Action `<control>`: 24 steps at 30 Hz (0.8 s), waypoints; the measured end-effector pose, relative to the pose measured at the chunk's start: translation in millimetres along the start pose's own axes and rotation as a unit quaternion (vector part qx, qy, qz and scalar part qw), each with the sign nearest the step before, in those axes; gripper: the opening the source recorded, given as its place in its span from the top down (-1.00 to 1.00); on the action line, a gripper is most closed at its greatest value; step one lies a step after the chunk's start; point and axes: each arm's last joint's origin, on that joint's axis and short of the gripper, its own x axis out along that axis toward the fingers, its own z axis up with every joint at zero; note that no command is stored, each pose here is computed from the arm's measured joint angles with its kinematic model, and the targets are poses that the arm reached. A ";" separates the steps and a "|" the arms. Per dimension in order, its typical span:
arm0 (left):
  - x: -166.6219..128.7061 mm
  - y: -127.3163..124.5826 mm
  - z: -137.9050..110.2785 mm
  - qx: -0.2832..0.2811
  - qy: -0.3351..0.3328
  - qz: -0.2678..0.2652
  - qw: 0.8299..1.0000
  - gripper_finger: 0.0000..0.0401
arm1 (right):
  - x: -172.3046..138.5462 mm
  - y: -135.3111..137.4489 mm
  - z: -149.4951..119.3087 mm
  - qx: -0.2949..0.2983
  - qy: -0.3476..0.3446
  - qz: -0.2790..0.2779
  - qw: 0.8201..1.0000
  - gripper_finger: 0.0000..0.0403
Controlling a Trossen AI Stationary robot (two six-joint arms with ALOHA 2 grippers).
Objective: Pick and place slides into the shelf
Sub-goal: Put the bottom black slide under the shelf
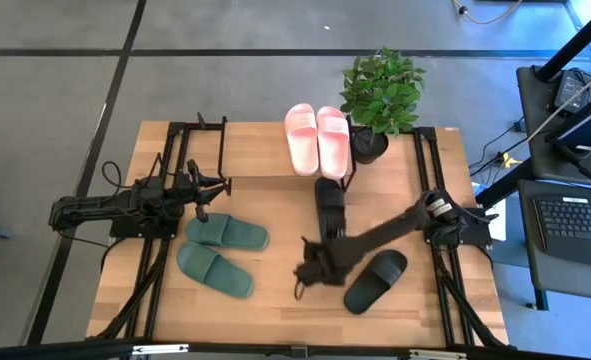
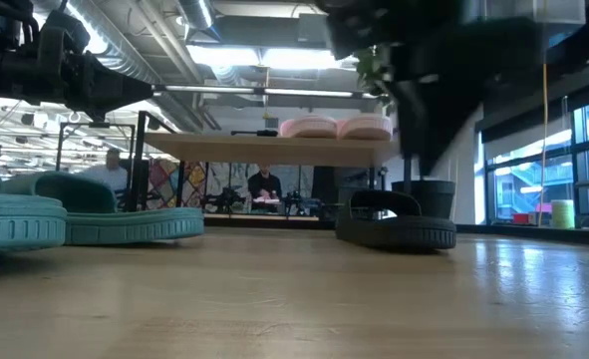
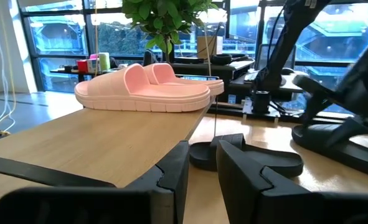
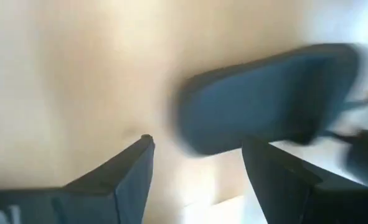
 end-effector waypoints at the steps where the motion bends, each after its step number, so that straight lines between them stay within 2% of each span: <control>1: 0.0 -0.1 0.0 0.000 0.000 -0.002 1.000 0.62 | -0.2 7.1 -2.6 -0.005 0.003 0.020 1.000 -0.21; 5: 0.0 -0.2 -0.2 0.000 0.001 -0.002 1.000 0.62 | -1.2 24.7 -6.8 0.019 0.000 0.070 0.997 -0.21; 12: 0.0 -0.2 -0.2 0.000 0.001 -0.002 1.000 0.62 | -3.0 32.1 0.2 0.034 -0.047 0.089 0.994 -0.21; 16: 0.0 -0.1 -0.2 0.000 0.001 -0.002 1.000 0.62 | -1.4 25.8 -5.2 0.033 -0.061 0.032 0.997 -0.21; 19: 0.0 -0.1 -0.2 0.000 0.001 -0.002 1.000 0.62 | -3.7 13.4 -22.1 0.051 -0.067 0.011 0.996 -0.21; 21: 0.0 -0.1 -0.2 0.000 0.001 -0.002 1.000 0.62 | -6.4 3.4 -36.4 0.078 -0.084 0.015 0.993 -0.21; 24: 0.0 -0.1 -0.2 0.000 0.001 -0.002 1.000 0.62 | -10.0 -5.2 -48.3 0.117 -0.152 0.064 0.979 -0.21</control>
